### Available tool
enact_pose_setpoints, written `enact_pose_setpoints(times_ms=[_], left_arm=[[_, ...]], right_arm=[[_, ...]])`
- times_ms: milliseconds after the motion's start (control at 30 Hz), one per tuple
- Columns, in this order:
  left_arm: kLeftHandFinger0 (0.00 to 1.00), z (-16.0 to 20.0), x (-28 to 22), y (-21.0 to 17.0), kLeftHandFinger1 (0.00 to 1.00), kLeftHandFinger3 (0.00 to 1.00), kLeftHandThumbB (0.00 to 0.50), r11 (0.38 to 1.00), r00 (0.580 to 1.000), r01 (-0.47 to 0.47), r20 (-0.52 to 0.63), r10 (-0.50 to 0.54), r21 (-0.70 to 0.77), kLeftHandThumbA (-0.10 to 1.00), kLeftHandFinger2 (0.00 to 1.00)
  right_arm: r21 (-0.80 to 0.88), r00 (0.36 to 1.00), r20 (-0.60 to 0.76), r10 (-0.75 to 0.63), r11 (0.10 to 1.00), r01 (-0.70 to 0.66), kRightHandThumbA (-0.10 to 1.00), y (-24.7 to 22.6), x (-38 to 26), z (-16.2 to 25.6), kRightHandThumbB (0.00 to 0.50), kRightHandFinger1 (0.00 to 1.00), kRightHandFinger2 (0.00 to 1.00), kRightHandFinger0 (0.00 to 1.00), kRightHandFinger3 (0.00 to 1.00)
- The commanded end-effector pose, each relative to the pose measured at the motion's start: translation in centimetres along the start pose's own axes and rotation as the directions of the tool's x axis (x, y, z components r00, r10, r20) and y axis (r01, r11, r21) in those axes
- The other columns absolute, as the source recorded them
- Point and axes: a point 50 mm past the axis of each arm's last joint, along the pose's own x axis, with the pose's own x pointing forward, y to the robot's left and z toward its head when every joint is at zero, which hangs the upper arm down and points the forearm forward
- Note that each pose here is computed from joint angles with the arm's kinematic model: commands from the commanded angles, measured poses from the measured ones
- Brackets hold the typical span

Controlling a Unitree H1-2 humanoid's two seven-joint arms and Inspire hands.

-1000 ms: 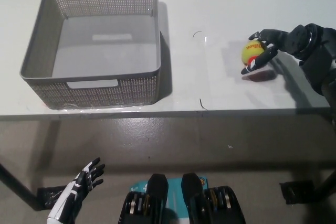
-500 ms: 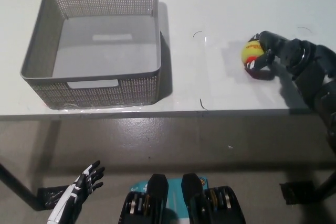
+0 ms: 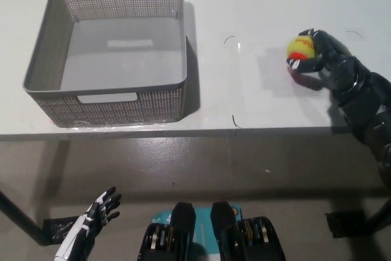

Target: Use the right hand to pick up a tennis ball and put it into a container on the left side

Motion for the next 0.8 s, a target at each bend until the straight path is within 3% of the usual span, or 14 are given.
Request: enact_pose_setpoints(times_ms=[0, 233, 400, 533, 600, 667, 767], left_arm=[[1.00, 0.7, -0.3, 0.6, 1.00, 1.00, 0.365, 1.000, 0.998, -0.001, 0.059, 0.000, 0.016, 1.00, 1.00], [1.00, 0.5, -0.5, 0.6, 1.00, 1.00, 0.389, 1.000, 0.999, -0.009, 0.052, 0.008, 0.003, 1.00, 1.00], [1.00, 0.0, -1.2, 0.4, 1.00, 1.00, 0.394, 1.000, 0.999, -0.007, 0.034, 0.006, 0.008, 1.00, 1.00], [1.00, -0.2, -1.1, 0.4, 1.00, 1.00, 0.391, 1.000, 0.999, -0.002, 0.042, 0.002, 0.006, 1.00, 1.00], [1.00, -0.2, -1.1, 0.4, 1.00, 1.00, 0.396, 1.000, 0.999, 0.001, 0.043, -0.001, 0.008, 1.00, 1.00], [1.00, -0.3, -1.4, 0.3, 1.00, 1.00, 0.395, 1.000, 0.999, -0.004, 0.036, 0.004, 0.001, 1.00, 1.00], [1.00, -0.7, -2.0, 0.0, 1.00, 1.00, 0.399, 1.000, 1.000, -0.005, 0.023, 0.005, -0.001, 1.00, 1.00]], right_arm=[[0.192, 0.967, 0.149, -0.206, 0.965, 0.176, -0.10, -3.8, 0.6, 5.2, 0.130, 0.46, 0.80, 0.00, 0.87], [0.332, 0.911, 0.296, -0.288, 0.925, 0.184, -0.10, -5.9, 0.4, 10.4, 0.130, 0.35, 0.70, 0.00, 0.71], [0.343, 0.876, 0.368, -0.310, 0.922, 0.182, -0.10, -5.9, 0.1, 13.7, 0.137, 0.36, 0.72, 0.00, 0.75], [0.348, 0.855, 0.428, -0.292, 0.927, 0.142, -0.10, -6.0, -0.4, 18.2, 0.134, 0.28, 0.68, 0.00, 0.76], [0.348, 0.842, 0.456, -0.288, 0.928, 0.129, -0.10, -5.7, -0.7, 19.9, 0.139, 0.29, 0.69, 0.00, 0.75], [0.366, 0.831, 0.489, -0.266, 0.927, 0.081, -0.10, -4.6, -1.3, 22.1, 0.126, 0.32, 0.76, 0.00, 0.79], [0.360, 0.807, 0.534, -0.252, 0.931, 0.052, -0.10, -2.7, -2.0, 24.2, 0.138, 0.32, 0.74, 0.00, 0.78]])
